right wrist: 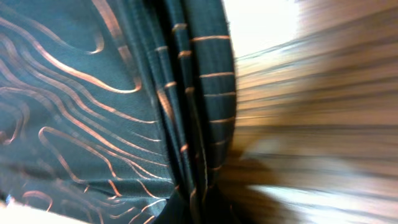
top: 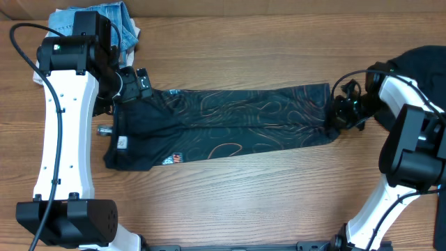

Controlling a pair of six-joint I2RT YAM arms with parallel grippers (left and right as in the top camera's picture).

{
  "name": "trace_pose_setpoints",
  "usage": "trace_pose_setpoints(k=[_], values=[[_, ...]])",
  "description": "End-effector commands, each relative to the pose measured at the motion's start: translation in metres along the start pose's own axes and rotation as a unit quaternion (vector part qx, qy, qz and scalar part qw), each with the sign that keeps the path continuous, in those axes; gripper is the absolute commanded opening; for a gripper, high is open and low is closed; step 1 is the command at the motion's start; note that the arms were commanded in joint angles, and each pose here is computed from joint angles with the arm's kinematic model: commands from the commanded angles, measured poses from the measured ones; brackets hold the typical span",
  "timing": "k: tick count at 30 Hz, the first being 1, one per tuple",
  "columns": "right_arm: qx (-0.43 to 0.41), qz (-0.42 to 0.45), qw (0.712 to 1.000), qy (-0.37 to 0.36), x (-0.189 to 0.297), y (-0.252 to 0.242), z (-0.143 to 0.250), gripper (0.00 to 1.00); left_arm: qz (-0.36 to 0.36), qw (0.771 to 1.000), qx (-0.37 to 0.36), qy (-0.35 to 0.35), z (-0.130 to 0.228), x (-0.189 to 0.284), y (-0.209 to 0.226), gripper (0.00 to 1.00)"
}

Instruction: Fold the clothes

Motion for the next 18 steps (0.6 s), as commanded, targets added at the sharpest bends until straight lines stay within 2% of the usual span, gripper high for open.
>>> trace_pose_setpoints(k=[1,6,8,18], values=[[-0.056,0.095,0.993,-0.045,0.017,-0.016,-0.020,0.04,-0.004,1.000,0.001,-0.008,0.001,0.006,0.000,1.00],[-0.089,0.138,0.984,-0.071,0.052,-0.007,-0.028,0.04,-0.003,1.000,0.001,-0.010,0.000,0.006,0.000,1.00],[-0.078,0.136,0.984,-0.079,0.060,0.005,-0.031,0.04,-0.002,1.000,0.001,-0.011,-0.001,0.006,0.000,1.00],[-0.002,0.148,0.987,-0.062,0.039,0.063,-0.013,0.04,-0.002,1.000,0.001,-0.012,-0.001,0.006,0.000,1.00]])
Point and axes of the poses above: each gripper's point midway between its finger pads, its own x axis back along the fingers, its own y axis along the line the jaws close on, z = x × y, the point moved 7 cm from there along x, back along the fingers, and after that the axes turned 8 degrees about -x, right-handed, at the moved point
